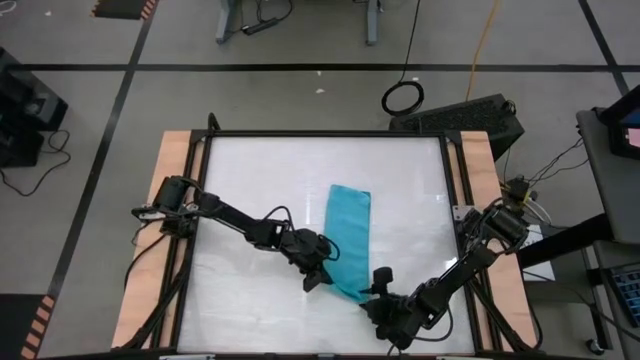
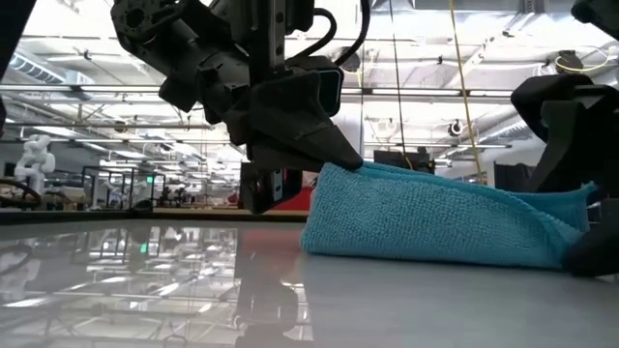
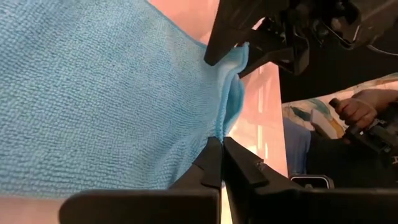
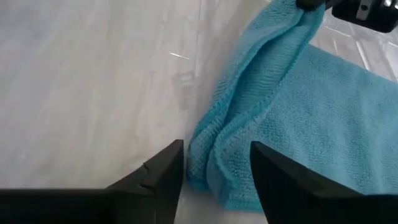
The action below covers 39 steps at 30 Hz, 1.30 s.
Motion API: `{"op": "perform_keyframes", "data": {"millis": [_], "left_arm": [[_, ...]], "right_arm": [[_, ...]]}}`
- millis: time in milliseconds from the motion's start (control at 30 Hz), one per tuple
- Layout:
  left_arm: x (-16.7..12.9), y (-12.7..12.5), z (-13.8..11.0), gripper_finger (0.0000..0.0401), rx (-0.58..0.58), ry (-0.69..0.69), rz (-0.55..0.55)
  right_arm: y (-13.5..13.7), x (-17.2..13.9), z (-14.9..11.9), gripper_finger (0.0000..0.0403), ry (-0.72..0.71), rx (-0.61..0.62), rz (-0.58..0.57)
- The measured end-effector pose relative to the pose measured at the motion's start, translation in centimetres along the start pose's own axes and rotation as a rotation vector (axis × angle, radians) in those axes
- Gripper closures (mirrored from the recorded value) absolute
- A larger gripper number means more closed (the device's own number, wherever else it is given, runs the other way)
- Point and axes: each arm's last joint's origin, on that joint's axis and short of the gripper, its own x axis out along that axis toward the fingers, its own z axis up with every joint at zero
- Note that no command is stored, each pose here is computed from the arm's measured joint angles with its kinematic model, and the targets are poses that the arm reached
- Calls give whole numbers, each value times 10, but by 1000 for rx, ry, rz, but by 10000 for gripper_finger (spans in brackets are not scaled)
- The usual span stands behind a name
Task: Roll towel into tight, uniform cylinder
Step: Roll the blue microfiber towel
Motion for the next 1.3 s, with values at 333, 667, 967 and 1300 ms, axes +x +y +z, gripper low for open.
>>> {"op": "perform_keyframes", "data": {"millis": [333,667,967,1300], "left_arm": [[0,1,0,395,17,2,2],[0,-1,-1,335,171,23,-23],[-16,-16,4,219,345,32,-31],[-35,-44,-26,215,639,138,235]], "right_arm": [[-1,1,-2,384,19,-4,-7],[-2,2,-3,399,48,91,24],[-4,4,-2,401,72,164,43],[-11,3,3,402,92,205,68]]}}
